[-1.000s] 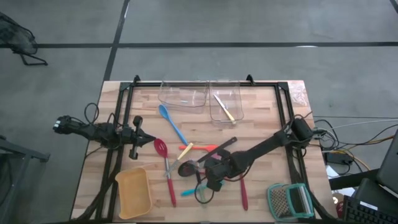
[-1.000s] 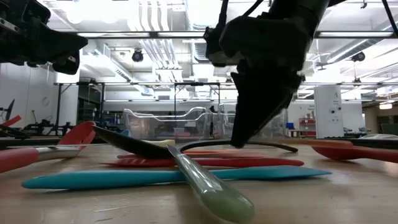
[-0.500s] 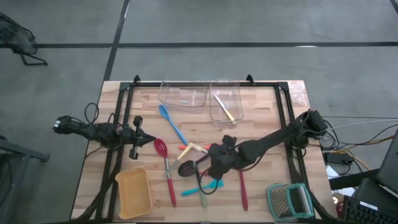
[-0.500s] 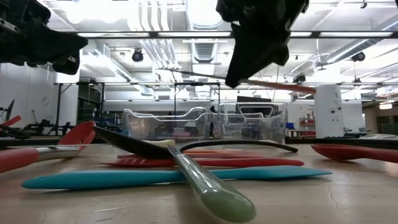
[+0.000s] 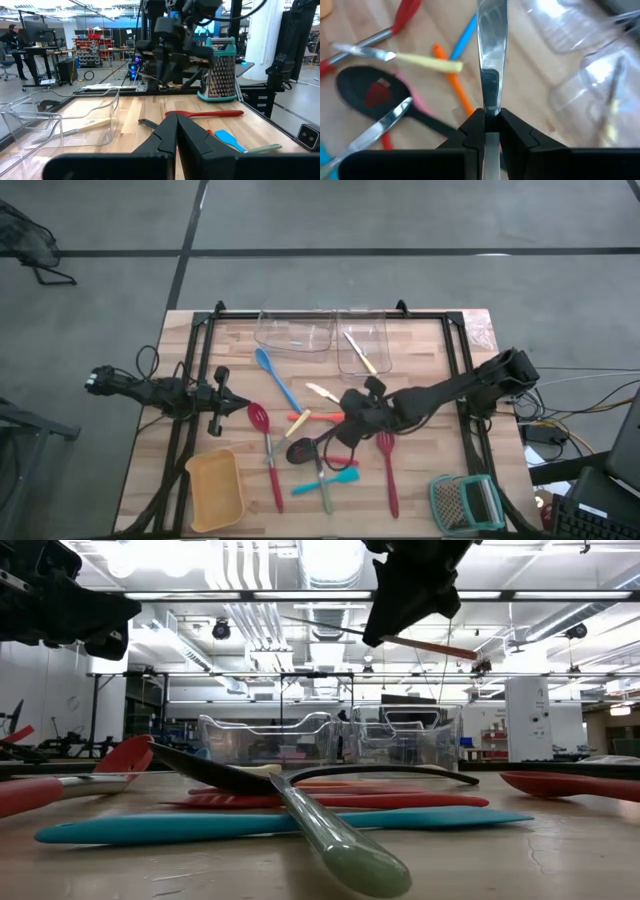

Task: Pick & Place Kitchen Items
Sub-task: Put the orange knife into the right transparent bin

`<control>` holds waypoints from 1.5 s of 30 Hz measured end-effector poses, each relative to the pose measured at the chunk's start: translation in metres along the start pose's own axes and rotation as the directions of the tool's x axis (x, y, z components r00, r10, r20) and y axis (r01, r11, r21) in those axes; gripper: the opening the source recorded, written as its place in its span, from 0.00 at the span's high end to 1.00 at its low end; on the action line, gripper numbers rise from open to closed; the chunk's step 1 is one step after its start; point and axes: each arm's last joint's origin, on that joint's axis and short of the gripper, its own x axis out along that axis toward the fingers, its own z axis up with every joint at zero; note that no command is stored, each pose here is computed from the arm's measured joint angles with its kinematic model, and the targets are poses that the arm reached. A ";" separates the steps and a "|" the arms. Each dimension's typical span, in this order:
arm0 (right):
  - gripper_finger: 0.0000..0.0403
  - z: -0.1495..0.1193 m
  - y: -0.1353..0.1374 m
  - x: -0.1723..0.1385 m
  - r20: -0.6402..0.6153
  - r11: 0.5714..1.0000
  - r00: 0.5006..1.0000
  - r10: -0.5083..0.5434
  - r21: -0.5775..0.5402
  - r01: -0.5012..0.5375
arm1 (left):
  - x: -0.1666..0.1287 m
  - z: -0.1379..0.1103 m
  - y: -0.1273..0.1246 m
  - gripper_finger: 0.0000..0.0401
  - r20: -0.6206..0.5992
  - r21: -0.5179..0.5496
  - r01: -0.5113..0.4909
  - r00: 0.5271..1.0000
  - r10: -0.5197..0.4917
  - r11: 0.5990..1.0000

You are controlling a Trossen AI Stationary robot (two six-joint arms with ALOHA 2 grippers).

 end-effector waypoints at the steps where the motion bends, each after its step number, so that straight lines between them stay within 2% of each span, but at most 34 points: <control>1: 0.91 0.002 -0.002 -0.001 0.008 1.000 1.000 -0.008 0.005 0.008 | 0.000 0.000 0.000 0.97 0.000 0.000 0.000 1.000 0.000 1.000; 10: 0.89 0.011 -0.022 0.000 0.003 0.997 0.997 -0.075 0.019 0.075 | 0.000 0.000 0.000 0.97 0.000 0.000 0.000 1.000 0.000 1.000; 17: 0.92 0.017 -0.040 -0.002 -0.014 0.990 0.991 -0.135 0.028 0.135 | 0.000 0.000 0.000 0.97 0.000 0.000 0.000 1.000 0.000 1.000; 24: 0.90 0.028 -0.059 -0.012 0.037 0.978 0.980 -0.196 0.079 0.193 | 0.000 0.000 0.000 0.97 -0.001 0.000 0.000 1.000 0.000 1.000; 29: 0.91 0.042 -0.084 -0.005 0.061 0.953 0.956 -0.287 0.117 0.278 | 0.000 0.000 0.000 0.97 -0.001 0.000 0.000 1.000 0.000 1.000; 37: 0.89 0.058 -0.138 0.020 -0.016 0.897 0.913 -0.407 0.179 0.403 | 0.000 0.000 0.000 0.97 -0.001 0.000 0.000 1.000 0.000 1.000; 43: 0.91 0.067 -0.174 0.039 -0.077 0.886 0.931 -0.356 0.289 0.363 | 0.000 0.000 0.000 0.97 -0.001 0.000 0.000 1.000 0.000 1.000; 45: 0.90 0.067 -0.181 0.049 -0.095 0.887 0.933 -0.347 0.290 0.359 | 0.000 0.000 0.000 0.97 -0.001 0.000 0.000 1.000 0.000 1.000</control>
